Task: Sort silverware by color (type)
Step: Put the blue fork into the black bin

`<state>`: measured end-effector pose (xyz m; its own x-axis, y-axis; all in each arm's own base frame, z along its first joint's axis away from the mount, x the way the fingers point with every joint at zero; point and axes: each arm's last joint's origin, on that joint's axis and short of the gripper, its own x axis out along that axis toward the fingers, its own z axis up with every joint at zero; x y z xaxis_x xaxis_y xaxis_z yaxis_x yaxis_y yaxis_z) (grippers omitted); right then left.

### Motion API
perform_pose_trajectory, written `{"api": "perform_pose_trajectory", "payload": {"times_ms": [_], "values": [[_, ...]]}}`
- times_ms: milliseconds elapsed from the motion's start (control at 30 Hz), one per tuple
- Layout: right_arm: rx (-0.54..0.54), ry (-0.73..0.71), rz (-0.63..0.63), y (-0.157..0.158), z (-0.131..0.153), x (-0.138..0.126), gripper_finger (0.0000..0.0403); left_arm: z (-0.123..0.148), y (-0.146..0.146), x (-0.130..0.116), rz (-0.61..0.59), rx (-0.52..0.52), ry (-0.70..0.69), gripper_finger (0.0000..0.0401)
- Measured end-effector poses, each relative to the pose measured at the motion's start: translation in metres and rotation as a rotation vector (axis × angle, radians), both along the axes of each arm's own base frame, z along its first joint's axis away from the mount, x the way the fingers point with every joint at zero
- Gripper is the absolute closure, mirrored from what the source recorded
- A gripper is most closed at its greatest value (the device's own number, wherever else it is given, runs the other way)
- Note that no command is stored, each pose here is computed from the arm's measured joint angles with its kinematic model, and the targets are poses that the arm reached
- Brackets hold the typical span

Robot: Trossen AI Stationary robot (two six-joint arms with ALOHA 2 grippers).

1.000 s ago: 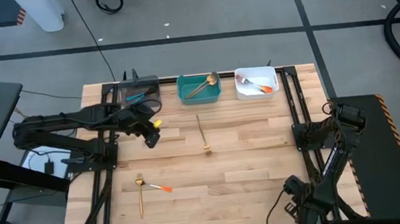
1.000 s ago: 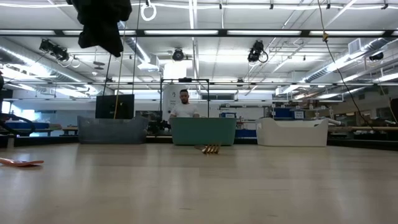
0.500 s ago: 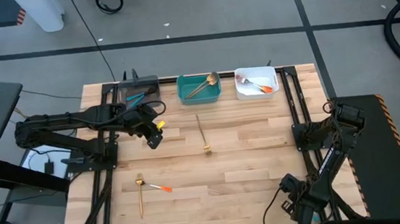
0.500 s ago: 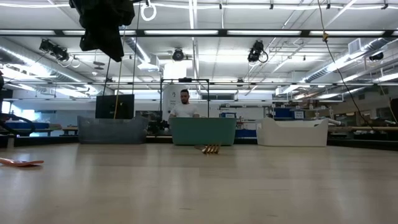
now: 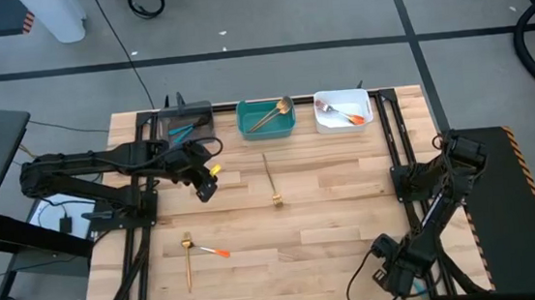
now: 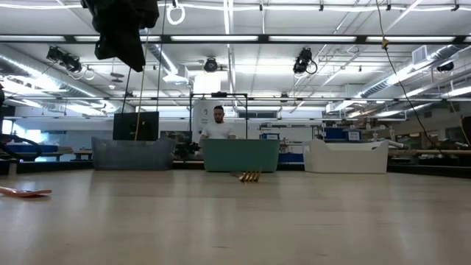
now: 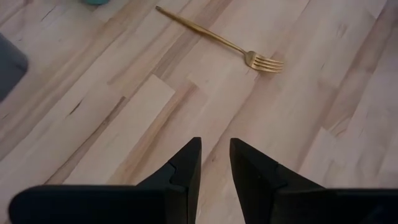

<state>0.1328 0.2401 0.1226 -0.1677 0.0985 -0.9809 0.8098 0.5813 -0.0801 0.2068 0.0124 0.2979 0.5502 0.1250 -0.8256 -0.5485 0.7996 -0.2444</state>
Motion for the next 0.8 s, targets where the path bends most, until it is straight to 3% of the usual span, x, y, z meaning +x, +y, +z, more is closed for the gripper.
{"api": "perform_pose_trajectory", "payload": {"times_ms": [100, 267, 367, 567, 800], "values": [[0.01, -0.013, -0.001, -0.001, 0.005, 0.004, 0.0304, 0.0, -0.001, 0.0, -0.008, 0.002, 0.0, 0.0307], [-0.119, 0.039, -0.016, -0.014, 0.011, 0.003, 0.0306, 0.0, -0.001, 0.0, -0.008, 0.002, 0.0, 0.0307], [-0.1, 0.105, -0.007, -0.017, 0.008, 0.0, 0.0307, 0.0, -0.001, 0.0, -0.009, 0.003, 0.001, 0.0307], [-0.064, 0.102, 0.016, -0.019, 0.006, 0.001, 0.0307, 0.0, -0.001, 0.0, -0.01, 0.003, 0.001, 0.0307], [-0.079, 0.1, -0.001, -0.024, 0.028, 0.002, 0.0307, 0.0, -0.001, 0.0, -0.015, 0.006, 0.002, 0.0307]]}}
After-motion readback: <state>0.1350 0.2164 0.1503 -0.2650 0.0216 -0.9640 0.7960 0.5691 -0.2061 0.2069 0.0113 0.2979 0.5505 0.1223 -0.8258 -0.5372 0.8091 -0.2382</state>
